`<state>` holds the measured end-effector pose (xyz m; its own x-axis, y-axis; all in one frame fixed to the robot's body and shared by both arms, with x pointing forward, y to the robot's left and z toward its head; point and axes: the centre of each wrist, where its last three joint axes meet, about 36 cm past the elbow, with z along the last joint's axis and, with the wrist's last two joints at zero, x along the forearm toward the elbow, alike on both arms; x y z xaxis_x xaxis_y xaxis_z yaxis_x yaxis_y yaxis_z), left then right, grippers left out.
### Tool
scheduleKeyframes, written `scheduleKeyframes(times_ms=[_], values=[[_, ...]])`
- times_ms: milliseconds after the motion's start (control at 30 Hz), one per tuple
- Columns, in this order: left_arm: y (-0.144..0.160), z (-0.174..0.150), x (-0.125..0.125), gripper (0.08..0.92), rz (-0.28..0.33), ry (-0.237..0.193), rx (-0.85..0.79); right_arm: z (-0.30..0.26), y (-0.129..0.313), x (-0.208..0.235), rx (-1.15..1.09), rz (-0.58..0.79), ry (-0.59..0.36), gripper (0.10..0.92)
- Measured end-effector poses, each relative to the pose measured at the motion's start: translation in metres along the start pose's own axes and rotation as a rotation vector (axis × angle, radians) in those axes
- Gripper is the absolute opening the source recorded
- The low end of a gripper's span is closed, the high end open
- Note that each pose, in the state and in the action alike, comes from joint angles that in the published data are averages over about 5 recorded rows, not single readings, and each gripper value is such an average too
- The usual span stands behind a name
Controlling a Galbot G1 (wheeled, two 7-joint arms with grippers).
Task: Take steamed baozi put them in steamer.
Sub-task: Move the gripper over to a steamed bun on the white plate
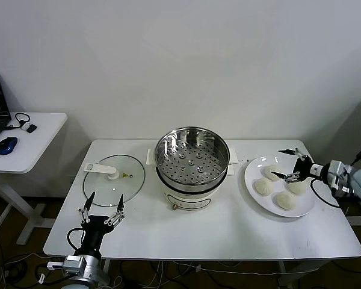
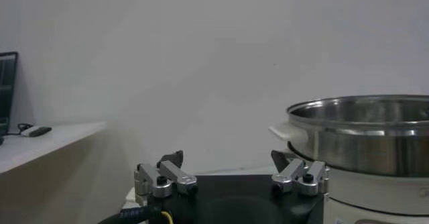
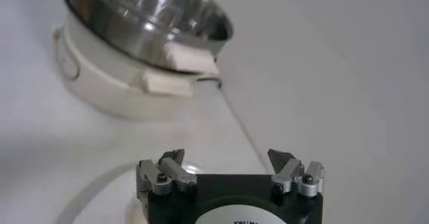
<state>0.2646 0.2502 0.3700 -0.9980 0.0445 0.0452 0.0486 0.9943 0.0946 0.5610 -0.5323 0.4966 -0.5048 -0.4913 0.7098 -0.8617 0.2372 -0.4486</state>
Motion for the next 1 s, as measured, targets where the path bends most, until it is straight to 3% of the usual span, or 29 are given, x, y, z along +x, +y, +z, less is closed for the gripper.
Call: scheduleKeyframes(times_ms=[433,1000], values=[[-0.002,-0.004,-0.003,0.823,0.003,-0.011,0.015,-0.015,-0.074,-0.039,0.152,-0.283,0.272,0.823],[-0.002,-0.004,-0.001,0.823,0.0,-0.004,0.021,-0.029,-0.106,-0.087,0.271,-0.382,0.466,0.823]])
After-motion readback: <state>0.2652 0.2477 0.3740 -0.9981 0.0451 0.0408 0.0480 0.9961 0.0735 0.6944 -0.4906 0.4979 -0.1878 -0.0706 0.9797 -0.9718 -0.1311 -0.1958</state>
